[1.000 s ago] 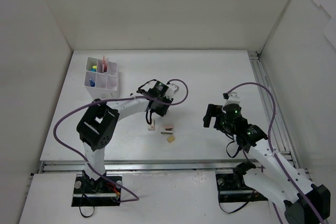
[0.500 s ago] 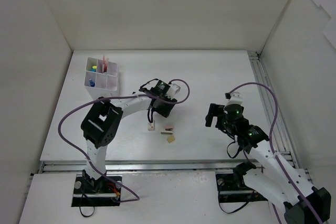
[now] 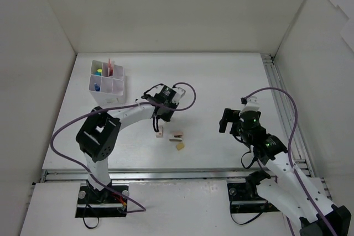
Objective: Sort the stationery into containers
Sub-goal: Pick up the stationery from the center of the board, then place the stationery in the storage box.
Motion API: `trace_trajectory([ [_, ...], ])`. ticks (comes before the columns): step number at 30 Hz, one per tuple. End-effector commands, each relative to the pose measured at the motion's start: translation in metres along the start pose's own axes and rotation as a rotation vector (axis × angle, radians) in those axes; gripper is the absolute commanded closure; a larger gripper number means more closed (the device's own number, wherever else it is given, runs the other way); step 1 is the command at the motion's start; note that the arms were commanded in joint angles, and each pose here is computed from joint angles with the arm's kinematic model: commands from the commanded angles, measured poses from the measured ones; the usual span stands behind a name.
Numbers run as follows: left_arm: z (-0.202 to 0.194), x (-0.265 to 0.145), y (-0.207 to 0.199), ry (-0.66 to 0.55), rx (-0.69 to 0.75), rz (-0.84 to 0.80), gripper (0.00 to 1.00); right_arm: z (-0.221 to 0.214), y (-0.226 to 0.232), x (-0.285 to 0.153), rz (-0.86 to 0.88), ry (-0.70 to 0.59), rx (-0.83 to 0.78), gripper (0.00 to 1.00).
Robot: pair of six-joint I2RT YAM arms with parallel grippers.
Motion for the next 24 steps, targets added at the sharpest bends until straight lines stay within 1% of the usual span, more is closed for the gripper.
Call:
trace_trajectory([
  [1, 0.044, -0.071, 0.046, -0.202, -0.08, 0.169, 1.0, 0.011, -0.001, 0.0, -0.008, -0.045, -0.003, 0.02],
  [2, 0.046, -0.079, 0.059, -0.229, -0.093, 0.211, 1.0, 0.012, -0.001, 0.0, -0.006, -0.045, -0.004, 0.02],
  [3, 0.049, -0.099, 0.081, -0.271, -0.128, 0.265, 1.0, 0.012, -0.001, -0.001, -0.008, -0.048, -0.004, 0.02],
  [4, 0.043, -0.106, 0.1, -0.268, -0.153, 0.336, 1.0, 0.012, -0.002, 0.0, -0.011, -0.049, -0.001, 0.02],
  [5, 0.043, -0.116, 0.114, -0.284, -0.176, 0.37, 1.0, 0.012, -0.001, -0.001, -0.007, -0.05, -0.002, 0.02],
  [6, 0.04, -0.13, 0.14, -0.3, -0.224, 0.42, 1.0, 0.011, -0.004, 0.0, -0.017, -0.05, -0.001, 0.02],
  [9, 0.04, -0.149, 0.181, -0.339, -0.277, 0.495, 1.0, 0.012, -0.005, -0.001, -0.02, -0.056, 0.001, 0.02],
  [10, 0.033, -0.157, 0.205, -0.337, -0.32, 0.55, 1.0, 0.011, -0.005, -0.001, -0.018, -0.054, -0.001, 0.02],
  [12, 0.029, -0.157, 0.229, -0.331, -0.338, 0.579, 1.0, 0.013, -0.006, -0.001, -0.026, -0.059, -0.005, 0.02],
  [13, 0.034, -0.163, 0.24, -0.346, -0.352, 0.594, 1.0, 0.014, -0.006, -0.001, -0.028, -0.062, -0.007, 0.02],
  [15, 0.025, -0.159, 0.265, -0.308, -0.383, 0.624, 1.0, 0.015, -0.005, -0.001, -0.026, -0.06, -0.007, 0.02],
  [16, 0.031, -0.166, 0.275, -0.321, -0.39, 0.644, 1.0, 0.015, -0.005, -0.001, -0.027, -0.061, -0.009, 0.02],
  [17, 0.028, -0.167, 0.288, -0.32, -0.406, 0.663, 1.0, 0.014, -0.006, 0.001, -0.035, -0.054, -0.01, 0.02],
  [18, 0.023, -0.159, 0.296, -0.298, -0.417, 0.667, 1.0, 0.016, -0.006, 0.001, -0.039, -0.058, -0.008, 0.02],
  [19, 0.031, -0.164, 0.304, -0.314, -0.423, 0.673, 1.0, 0.016, -0.007, 0.002, -0.045, -0.056, -0.01, 0.02],
  [21, 0.023, -0.15, 0.315, -0.264, -0.433, 0.67, 1.0, 0.015, -0.006, 0.003, -0.039, -0.045, -0.011, 0.02],
  [22, 0.029, -0.152, 0.321, -0.266, -0.429, 0.686, 1.0, 0.013, -0.005, 0.003, -0.038, -0.038, -0.009, 0.02],
  [24, 0.023, -0.142, 0.328, -0.231, -0.44, 0.692, 1.0, 0.01, -0.005, 0.004, -0.033, -0.031, -0.003, 0.02],
])
Point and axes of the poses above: each gripper's point midway between its finger pads, its own x axis out along the fingers, its own y axis along the line the jaws close on, z = x × y, the point moved 1 cm from there along -x, back along the fingers, and after that the axes turned 4 degrees about x, right-handed, at the moved point
